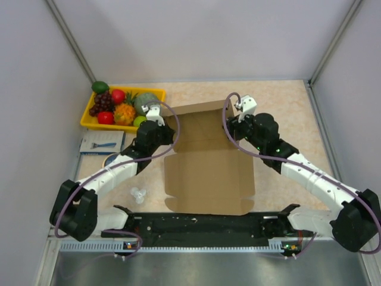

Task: Fold the paper box

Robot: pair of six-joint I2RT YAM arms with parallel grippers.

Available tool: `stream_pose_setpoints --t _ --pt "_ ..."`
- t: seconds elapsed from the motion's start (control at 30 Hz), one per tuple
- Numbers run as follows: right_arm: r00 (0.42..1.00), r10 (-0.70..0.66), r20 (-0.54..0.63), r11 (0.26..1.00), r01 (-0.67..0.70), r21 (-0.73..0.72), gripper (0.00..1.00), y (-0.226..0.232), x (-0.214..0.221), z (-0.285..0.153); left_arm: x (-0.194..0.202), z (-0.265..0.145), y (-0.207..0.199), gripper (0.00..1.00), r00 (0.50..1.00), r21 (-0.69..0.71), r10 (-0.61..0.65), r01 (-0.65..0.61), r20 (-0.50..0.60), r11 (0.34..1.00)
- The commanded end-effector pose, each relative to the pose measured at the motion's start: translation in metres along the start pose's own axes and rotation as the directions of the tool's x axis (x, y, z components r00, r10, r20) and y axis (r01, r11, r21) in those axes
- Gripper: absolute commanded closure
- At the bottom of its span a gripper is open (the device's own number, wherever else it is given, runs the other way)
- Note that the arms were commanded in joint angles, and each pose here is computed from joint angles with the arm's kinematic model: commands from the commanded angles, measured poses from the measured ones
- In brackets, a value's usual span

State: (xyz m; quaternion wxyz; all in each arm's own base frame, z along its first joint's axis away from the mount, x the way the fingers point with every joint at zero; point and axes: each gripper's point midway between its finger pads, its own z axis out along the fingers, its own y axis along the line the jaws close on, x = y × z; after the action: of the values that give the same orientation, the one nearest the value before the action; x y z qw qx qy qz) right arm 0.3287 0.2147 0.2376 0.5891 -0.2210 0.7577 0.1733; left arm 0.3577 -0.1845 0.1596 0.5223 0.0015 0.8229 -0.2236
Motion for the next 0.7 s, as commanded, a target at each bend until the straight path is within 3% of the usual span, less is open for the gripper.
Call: stream_pose_setpoints --t 0.0,0.03,0.2,0.23,0.3,0.37,0.43,0.57,0.6,0.67 --pt "0.992 -0.06 0.111 0.99 0.045 0.135 0.49 -0.023 -0.03 0.007 -0.03 -0.011 -0.007 1.0 0.993 -0.028 0.054 -0.051 0.109 0.998" --pt "0.992 -0.061 0.11 0.989 0.046 0.141 0.59 -0.024 -0.029 0.008 -0.03 -0.012 -0.012 1.0 0.992 -0.025 0.057 -0.055 0.113 0.998" --pt "0.986 -0.068 0.152 0.975 0.034 0.219 0.77 -0.03 -0.032 0.013 -0.031 -0.023 -0.023 1.0 0.987 -0.063 0.049 -0.04 0.155 0.997" --pt "0.986 -0.077 0.151 0.969 0.039 0.244 0.89 -0.032 -0.033 0.013 -0.029 -0.024 -0.024 1.0 0.986 -0.071 0.053 -0.042 0.159 0.997" --pt "0.983 -0.113 0.146 0.935 0.055 0.351 1.0 -0.039 -0.036 0.012 -0.031 -0.03 -0.025 1.0 0.981 -0.115 0.047 -0.025 0.186 0.993" --pt "0.985 -0.139 0.106 0.87 0.07 0.487 1.0 -0.055 -0.028 0.009 -0.037 -0.036 -0.027 1.0 0.976 -0.124 0.017 0.01 0.217 0.992" --pt "0.979 -0.148 0.143 0.822 0.041 0.568 1.0 -0.059 -0.027 0.004 -0.037 -0.04 -0.028 1.0 0.972 -0.138 0.002 0.031 0.237 0.99" --pt "0.972 -0.224 0.079 0.768 0.126 0.628 1.0 -0.061 -0.014 0.011 -0.037 -0.044 -0.031 1.0 0.967 -0.141 -0.045 0.083 0.25 0.987" --pt "0.975 -0.222 0.034 0.773 0.154 0.616 1.0 -0.06 -0.01 0.017 -0.037 -0.044 -0.032 1.0 0.967 -0.138 -0.051 0.088 0.25 0.986" --pt "0.972 -0.221 0.081 0.839 0.147 0.524 0.99 -0.046 -0.015 0.022 -0.034 -0.042 -0.034 1.0 0.97 -0.138 -0.056 0.09 0.236 0.986"
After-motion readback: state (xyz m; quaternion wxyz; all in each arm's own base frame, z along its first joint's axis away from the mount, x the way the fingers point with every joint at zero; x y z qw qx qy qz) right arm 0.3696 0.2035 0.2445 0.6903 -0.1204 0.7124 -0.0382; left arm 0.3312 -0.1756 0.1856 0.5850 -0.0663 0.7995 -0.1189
